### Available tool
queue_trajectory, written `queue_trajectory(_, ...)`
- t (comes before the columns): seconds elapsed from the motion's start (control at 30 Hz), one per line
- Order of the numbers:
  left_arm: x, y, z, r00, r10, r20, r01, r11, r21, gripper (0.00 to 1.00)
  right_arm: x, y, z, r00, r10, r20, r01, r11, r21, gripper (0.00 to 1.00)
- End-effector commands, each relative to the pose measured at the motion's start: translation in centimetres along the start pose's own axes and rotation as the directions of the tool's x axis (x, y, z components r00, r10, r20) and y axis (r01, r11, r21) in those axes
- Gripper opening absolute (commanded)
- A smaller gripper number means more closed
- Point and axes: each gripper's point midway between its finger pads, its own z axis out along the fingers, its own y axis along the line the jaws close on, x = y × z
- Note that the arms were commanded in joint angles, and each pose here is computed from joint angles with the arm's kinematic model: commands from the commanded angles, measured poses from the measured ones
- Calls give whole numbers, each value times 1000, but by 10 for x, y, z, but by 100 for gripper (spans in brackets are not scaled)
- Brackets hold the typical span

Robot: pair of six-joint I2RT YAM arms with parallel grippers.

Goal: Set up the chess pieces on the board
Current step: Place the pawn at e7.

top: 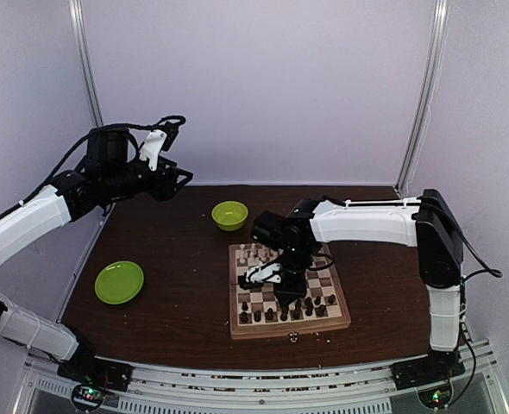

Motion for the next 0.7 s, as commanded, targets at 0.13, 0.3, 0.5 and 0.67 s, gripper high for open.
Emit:
queue_trajectory(0.13,-14,-2,-1,999,-5,39,5,1000,14,56,-5,-6,0,1000,8,-2,-8,1000,26,12)
queue_trajectory(0.3,-14,-2,-1,999,-6,39,5,1000,15,56,-4,-5,1,1000,8,-9,-8,1000,21,23)
queue_trajectory(0.5,-14,-2,-1,999,-5,39,5,1000,19,56,-10,-8,-16,1000,6,22,-7,999,48,28)
queue_trajectory(0.67,-14,-2,0,999,-5,38,4,1000,18,56,-15,-10,-46,998,-17,56,13,997,73,30)
